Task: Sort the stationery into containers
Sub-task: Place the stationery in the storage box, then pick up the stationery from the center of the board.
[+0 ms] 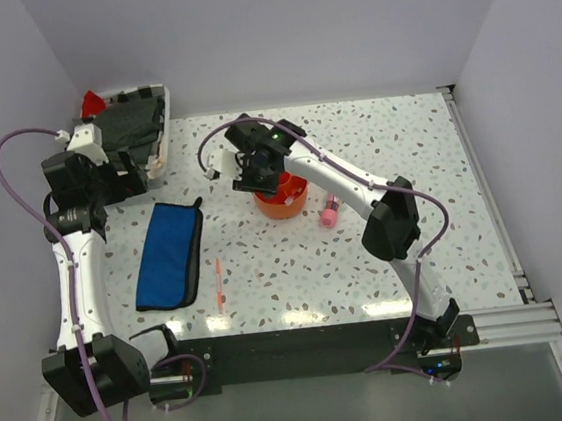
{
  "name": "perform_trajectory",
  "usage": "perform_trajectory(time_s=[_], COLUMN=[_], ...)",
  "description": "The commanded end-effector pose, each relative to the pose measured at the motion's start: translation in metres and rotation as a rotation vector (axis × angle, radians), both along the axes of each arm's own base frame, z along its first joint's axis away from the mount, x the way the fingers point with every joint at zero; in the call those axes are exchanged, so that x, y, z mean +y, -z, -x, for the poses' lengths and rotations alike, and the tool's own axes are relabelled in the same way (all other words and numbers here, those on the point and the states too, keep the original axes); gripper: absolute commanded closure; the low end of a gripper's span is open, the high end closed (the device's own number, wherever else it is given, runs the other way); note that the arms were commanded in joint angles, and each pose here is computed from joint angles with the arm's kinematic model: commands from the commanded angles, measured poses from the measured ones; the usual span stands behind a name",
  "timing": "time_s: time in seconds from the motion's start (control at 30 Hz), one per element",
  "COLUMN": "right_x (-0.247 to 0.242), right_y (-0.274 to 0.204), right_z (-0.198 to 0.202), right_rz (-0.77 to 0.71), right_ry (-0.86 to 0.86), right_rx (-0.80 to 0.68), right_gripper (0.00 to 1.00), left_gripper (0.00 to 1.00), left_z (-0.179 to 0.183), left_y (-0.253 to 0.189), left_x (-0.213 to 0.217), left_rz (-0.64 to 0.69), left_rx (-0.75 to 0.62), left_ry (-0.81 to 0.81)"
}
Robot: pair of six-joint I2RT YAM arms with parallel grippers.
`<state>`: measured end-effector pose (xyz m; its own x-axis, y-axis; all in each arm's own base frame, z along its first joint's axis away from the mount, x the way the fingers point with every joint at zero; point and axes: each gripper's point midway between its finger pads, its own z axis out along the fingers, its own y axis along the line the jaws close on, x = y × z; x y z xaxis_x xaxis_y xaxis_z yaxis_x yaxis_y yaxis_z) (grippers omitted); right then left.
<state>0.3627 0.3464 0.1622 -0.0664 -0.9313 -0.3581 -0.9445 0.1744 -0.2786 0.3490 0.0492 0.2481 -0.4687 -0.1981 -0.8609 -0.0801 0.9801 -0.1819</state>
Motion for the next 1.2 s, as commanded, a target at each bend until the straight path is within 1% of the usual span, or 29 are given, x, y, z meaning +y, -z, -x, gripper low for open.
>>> perform_trajectory(time_s=[0.0,0.03,0.1,0.13,0.2,0.33,0.47,0.53,0.6,0.63,0.67,0.73,0.77,0.87,0.93,0.97,1.1,1.17], right_x=[-0.001,-0.001,-0.002,-0.002,-0.002,-0.002,-0.008,-0.009,-0.014,-0.019,-0.024,-0.029,-0.034,-0.042,-0.038,-0.040,-0.033,-0.034], right_y=[0.003,0.005,0.004,0.003,-0.005,-0.027,-0.039,-0.050,-0.048,-0.057,-0.048,-0.054,-0.041,-0.029,-0.024,-0.018,-0.009,-0.004], right_z=[-0.002,0.000,0.004,0.004,0.005,0.007,0.015,0.026,0.040,0.047,0.057,0.078,0.090,0.117,0.129,0.140,0.151,0.152], right_rz=[0.006,0.001,-0.005,-0.013,-0.032,-0.073,-0.090,-0.122,-0.123,-0.135,-0.119,-0.148,-0.129,-0.147,-0.162,-0.167,-0.188,-0.203], right_ry=[0.005,0.011,0.020,0.033,0.042,0.056,0.056,0.036,0.012,-0.009,-0.024,-0.086,-0.102,-0.126,-0.137,-0.150,-0.148,-0.094], right_rx=[0.002,0.018,0.029,0.029,0.019,-0.006,-0.005,0.008,0.057,0.053,0.088,0.128,0.175,0.246,0.270,0.305,0.310,0.318], right_gripper=[0.98,0.85,0.68,0.56,0.49,0.42,0.41,0.41,0.41,0.41,0.41,0.42,0.42,0.43,0.46,0.47,0.48,0.48], left_gripper=[0.00,0.00,0.00,0.00,0.00,0.00,0.00,0.00,0.00,0.00,0.00,0.00,0.00,0.00,0.00,0.00,0.00,0.01], left_z=[-0.003,-0.003,-0.003,-0.003,-0.002,-0.001,0.003,0.004,0.006,0.007,0.008,0.012,0.013,0.021,0.028,0.030,0.042,0.052], left_y=[-0.014,-0.014,-0.014,-0.013,-0.014,-0.013,-0.008,-0.006,-0.006,-0.004,-0.003,-0.001,0.002,0.013,0.022,0.026,0.036,0.047], left_x=[-0.001,-0.001,-0.002,-0.002,-0.003,-0.008,-0.015,-0.023,-0.028,-0.032,-0.036,-0.043,-0.045,-0.051,-0.053,-0.054,-0.063,-0.066], left_rz=[-0.005,-0.004,-0.001,0.002,0.003,-0.001,0.000,0.001,0.002,-0.006,-0.012,-0.036,-0.044,-0.071,-0.074,-0.073,-0.071,-0.091], left_rx=[-0.062,-0.064,-0.066,-0.065,-0.068,-0.066,-0.056,-0.052,-0.050,-0.045,-0.044,-0.035,-0.026,0.009,0.043,0.057,0.101,0.152], left_ry=[0.016,0.015,0.020,0.019,0.027,0.062,0.101,0.142,0.171,0.194,0.212,0.256,0.267,0.305,0.326,0.330,0.398,0.437])
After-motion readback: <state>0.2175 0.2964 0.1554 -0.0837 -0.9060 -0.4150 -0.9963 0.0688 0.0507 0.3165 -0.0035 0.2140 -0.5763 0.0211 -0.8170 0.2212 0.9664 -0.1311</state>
